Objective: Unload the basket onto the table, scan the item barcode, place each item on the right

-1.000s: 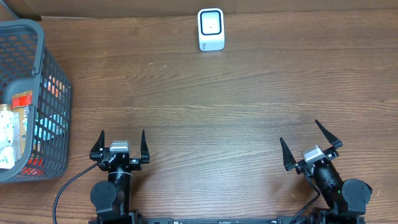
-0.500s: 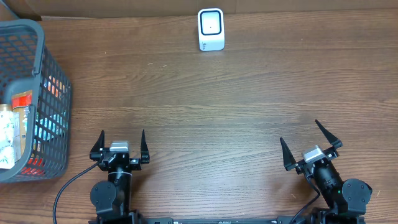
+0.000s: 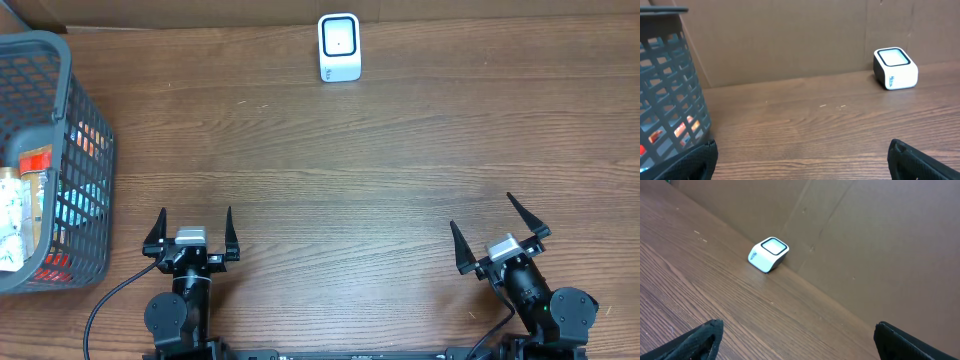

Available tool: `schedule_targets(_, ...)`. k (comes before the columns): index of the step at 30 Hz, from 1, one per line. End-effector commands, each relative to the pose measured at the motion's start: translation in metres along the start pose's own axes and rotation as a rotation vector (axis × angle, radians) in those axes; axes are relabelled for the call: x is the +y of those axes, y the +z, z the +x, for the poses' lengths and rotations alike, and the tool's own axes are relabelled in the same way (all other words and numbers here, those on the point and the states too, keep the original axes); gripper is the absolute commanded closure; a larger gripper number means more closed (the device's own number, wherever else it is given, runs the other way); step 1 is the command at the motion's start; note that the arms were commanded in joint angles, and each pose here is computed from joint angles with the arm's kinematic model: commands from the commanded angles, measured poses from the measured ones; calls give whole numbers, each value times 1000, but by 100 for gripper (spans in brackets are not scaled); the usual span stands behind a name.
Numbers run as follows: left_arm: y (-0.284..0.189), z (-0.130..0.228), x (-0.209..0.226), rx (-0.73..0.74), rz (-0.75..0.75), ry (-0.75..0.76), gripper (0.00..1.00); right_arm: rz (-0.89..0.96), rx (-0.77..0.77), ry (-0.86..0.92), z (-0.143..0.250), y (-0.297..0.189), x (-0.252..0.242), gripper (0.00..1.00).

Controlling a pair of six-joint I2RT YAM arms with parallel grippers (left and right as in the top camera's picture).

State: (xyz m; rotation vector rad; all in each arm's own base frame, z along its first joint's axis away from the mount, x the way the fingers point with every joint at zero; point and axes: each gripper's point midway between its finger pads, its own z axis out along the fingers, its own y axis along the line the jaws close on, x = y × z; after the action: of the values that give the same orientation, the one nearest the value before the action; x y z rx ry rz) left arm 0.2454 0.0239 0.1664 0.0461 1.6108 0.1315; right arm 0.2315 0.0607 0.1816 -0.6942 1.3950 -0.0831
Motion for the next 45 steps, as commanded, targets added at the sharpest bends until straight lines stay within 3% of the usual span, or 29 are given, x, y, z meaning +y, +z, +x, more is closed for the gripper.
schedule_targets(1,-4,-21,2,-42,-7,-75,0,-8,2,3,3,1,3,0)
schedule_targets(13,8,-120,9,-47,30,-179,0,-8,2,3,3,1,3,0)
schedule_targets(18,42,-170,2,83,144,-212,0,-8,2,3,3,1,3,0)
schedule_targets(25,97,-237,16,402,293,-363,0,-8,2,3,3,1,3,0)
schedule_targets(30,119,-292,16,419,422,-418,0,-8,2,3,3,1,3,0)
schedule_targets(35,142,-302,23,387,437,-414,0,-8,2,3,3,1,3,0)
schedule_targets(36,144,-300,30,389,404,-415,0,-8,2,3,3,1,3,0)
schedule_targets(41,123,-236,152,523,-359,-840,4,-8,2,3,3,1,3,0)
schedule_targets(45,79,-202,212,540,-732,-950,1,-8,2,3,3,1,3,0)
